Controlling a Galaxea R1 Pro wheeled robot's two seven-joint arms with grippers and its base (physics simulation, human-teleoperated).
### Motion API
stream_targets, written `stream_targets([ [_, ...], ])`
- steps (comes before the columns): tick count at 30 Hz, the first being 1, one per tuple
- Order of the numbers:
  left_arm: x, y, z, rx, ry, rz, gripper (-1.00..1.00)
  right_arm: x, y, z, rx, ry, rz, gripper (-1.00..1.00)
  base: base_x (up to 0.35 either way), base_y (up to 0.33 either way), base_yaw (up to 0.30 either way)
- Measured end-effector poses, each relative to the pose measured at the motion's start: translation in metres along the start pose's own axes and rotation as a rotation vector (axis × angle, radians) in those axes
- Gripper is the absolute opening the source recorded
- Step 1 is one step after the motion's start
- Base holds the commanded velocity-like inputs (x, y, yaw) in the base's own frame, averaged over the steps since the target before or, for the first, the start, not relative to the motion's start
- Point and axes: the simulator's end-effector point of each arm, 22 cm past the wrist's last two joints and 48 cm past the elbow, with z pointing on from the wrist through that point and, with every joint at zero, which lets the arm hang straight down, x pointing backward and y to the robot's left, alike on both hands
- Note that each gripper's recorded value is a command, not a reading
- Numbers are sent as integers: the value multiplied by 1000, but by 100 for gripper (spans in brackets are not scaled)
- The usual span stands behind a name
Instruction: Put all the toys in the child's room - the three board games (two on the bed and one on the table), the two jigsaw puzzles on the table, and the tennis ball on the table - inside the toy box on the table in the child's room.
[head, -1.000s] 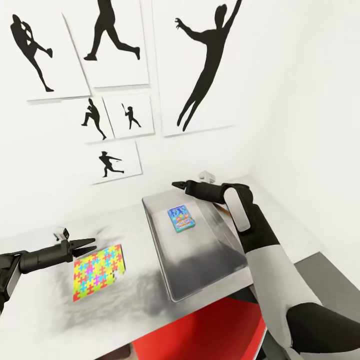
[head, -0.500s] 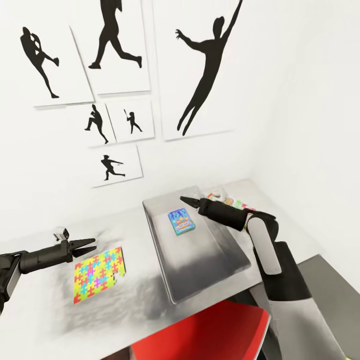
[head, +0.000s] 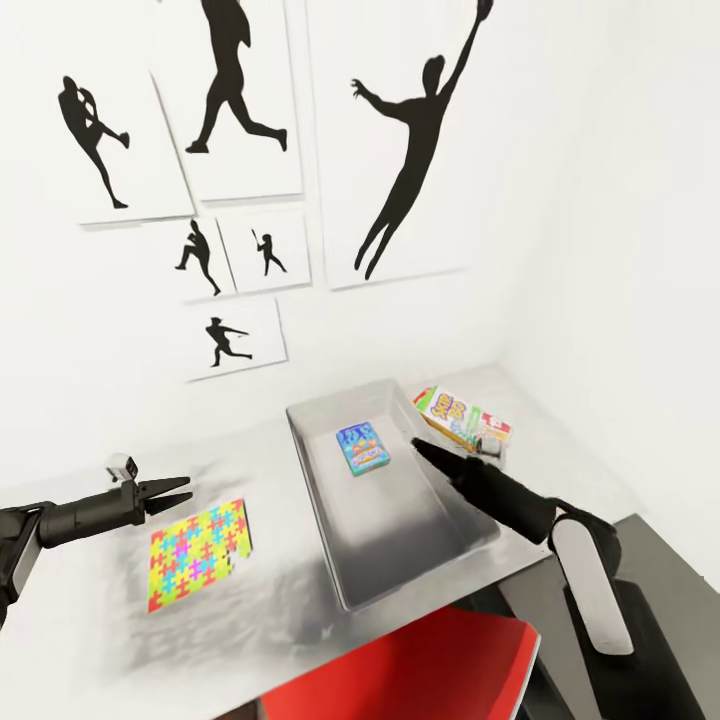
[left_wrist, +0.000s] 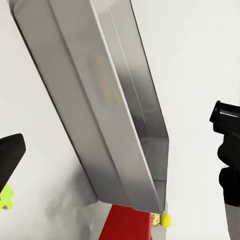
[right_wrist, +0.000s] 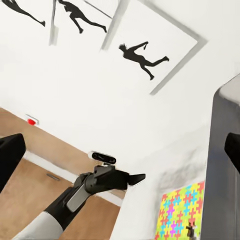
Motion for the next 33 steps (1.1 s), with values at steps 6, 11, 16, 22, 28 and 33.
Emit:
stream_targets([
  [6, -2, -5, -1, 4, -2, 8, 100, 6, 18, -38, -114, -83, 16, 100, 0, 0, 0],
  [11, -3, -9, -2, 8, -6, 15, 100, 14, 25, -61, -153, -134, 2, 100, 0, 0, 0],
  [16, -5, -13, -2, 11, -8, 22, 100, 24, 27, -77, -158, -173, -17, 100, 0, 0, 0],
  [22, -6, -18, -3, 15, -11, 30, 100, 26, 36, -83, -182, -191, -42, 100, 0, 0, 0],
  [28, -7, -21, -4, 18, -13, 36, 100, 25, 41, -85, -197, -207, -74, 100, 0, 0, 0],
  [33, -8, -22, -4, 19, -14, 38, 100, 22, 40, -90, -190, -203, -93, 100, 0, 0, 0],
])
